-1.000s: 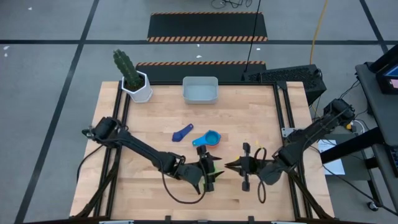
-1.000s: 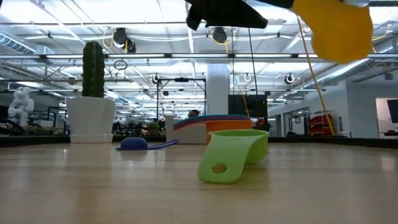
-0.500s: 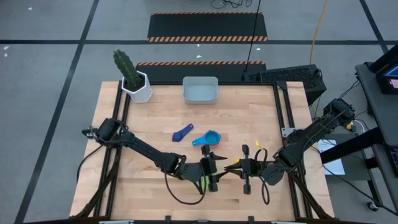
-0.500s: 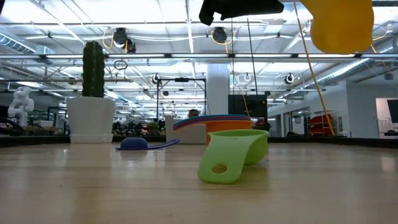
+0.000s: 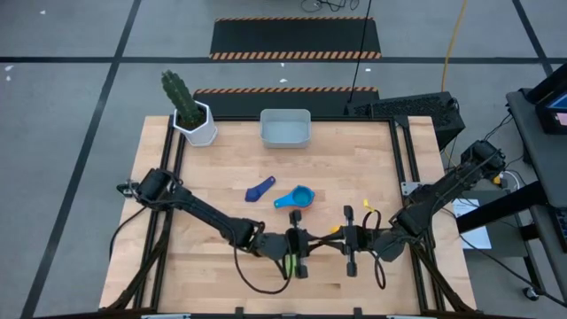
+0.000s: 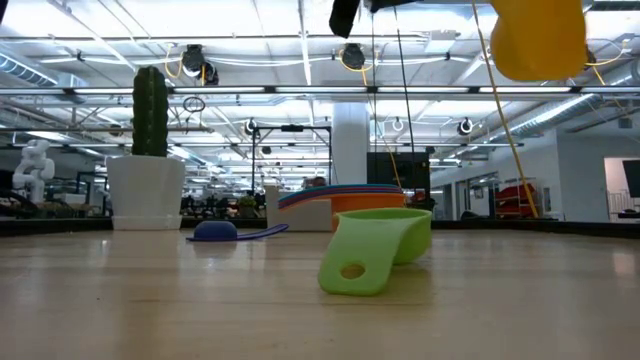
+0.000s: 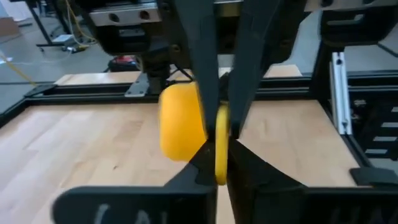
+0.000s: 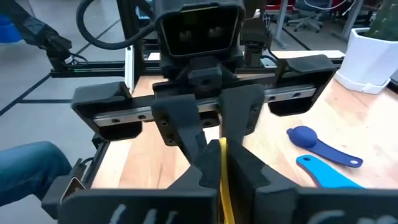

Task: Nest measuring cups in basket
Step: Stack the yellow measuring cup on top of the light blue measuring cup

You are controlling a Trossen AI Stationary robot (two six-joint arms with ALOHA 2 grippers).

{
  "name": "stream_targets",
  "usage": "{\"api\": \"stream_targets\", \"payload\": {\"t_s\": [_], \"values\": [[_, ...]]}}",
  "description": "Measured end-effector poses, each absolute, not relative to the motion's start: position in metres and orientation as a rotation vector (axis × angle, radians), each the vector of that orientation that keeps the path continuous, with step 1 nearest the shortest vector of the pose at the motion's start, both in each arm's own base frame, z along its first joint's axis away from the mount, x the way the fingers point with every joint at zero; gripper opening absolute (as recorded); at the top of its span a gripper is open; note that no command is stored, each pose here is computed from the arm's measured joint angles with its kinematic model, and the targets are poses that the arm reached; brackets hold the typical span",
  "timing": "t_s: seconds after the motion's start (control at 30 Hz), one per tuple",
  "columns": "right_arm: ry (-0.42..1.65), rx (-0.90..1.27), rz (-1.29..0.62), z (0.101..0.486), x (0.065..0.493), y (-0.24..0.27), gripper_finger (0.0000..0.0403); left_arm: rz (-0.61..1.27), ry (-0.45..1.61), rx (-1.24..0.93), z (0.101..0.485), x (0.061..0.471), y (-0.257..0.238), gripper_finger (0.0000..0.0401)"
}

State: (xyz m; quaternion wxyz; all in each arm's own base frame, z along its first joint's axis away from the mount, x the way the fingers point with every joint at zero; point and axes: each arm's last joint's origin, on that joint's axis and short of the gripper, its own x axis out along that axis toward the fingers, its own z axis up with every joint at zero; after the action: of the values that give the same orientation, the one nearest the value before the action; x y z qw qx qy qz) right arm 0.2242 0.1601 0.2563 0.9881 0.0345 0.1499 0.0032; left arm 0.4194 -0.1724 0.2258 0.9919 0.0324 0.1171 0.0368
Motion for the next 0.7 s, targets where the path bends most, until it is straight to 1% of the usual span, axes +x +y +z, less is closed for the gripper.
{"api": "stream_targets", "payload": {"t_s": [0.17, 0.27, 0.53, 0.7], "values": [[0.29, 0.071, 0.005, 0.258, 0.224, 0.16, 0.0021, 0.044, 0.217, 0.007, 0.23, 0.419, -0.173, 0.0019], [0.272, 0.078, -0.004, 0.259, 0.224, 0.161, 0.0037, 0.027, 0.205, 0.006, 0.238, 0.416, -0.173, 0.0009], [0.204, 0.03, -0.094, 0.268, 0.209, 0.169, 0.0082, 0.022, 0.271, 0.037, 0.248, 0.404, -0.176, 0.0007], [0.166, 0.024, -0.155, 0.275, 0.195, 0.173, 0.0106, 0.071, 0.338, 0.036, 0.244, 0.402, -0.17, 0.0011]]}}
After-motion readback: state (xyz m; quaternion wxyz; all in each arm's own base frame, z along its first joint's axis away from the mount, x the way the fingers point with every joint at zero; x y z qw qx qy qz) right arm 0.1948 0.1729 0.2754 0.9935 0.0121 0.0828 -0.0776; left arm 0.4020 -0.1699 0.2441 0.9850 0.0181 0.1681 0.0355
